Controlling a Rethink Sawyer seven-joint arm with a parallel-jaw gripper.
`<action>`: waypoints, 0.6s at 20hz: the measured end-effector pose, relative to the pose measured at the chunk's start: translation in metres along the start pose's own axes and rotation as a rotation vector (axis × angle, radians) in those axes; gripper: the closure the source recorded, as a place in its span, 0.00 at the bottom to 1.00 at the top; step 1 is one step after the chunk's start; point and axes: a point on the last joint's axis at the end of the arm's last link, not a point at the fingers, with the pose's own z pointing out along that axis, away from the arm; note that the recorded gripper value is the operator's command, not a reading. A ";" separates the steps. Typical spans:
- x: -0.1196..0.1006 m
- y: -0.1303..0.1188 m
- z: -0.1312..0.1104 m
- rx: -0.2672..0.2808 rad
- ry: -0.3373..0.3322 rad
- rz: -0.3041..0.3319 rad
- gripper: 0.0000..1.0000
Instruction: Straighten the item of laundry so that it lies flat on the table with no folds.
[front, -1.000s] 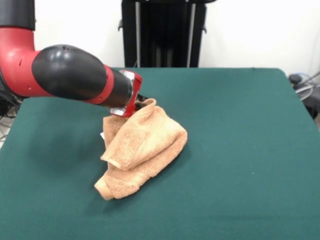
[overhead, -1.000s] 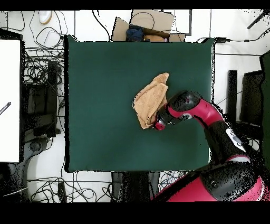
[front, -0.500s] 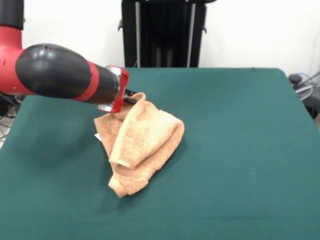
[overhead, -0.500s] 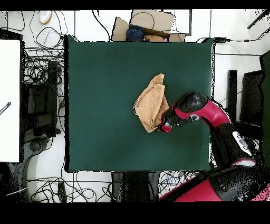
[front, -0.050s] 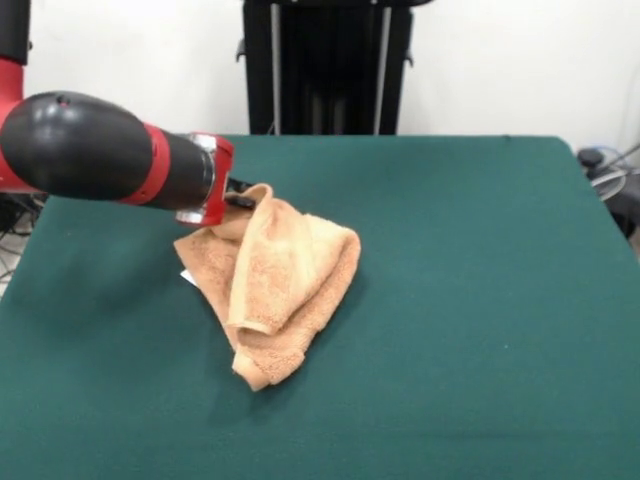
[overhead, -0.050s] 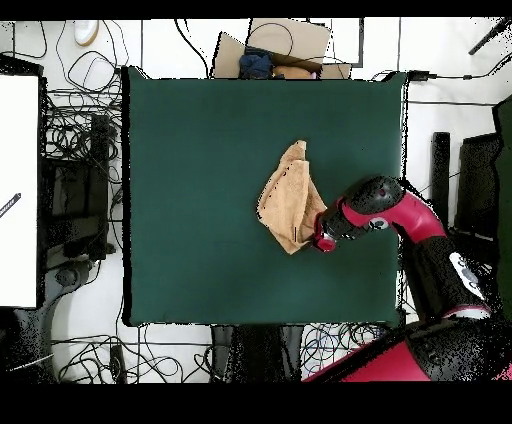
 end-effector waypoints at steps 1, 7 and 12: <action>0.000 -0.001 -0.001 0.009 0.000 0.000 1.00; -0.015 -0.010 -0.009 0.253 0.050 -0.007 1.00; -0.054 0.001 -0.008 0.452 0.229 0.082 1.00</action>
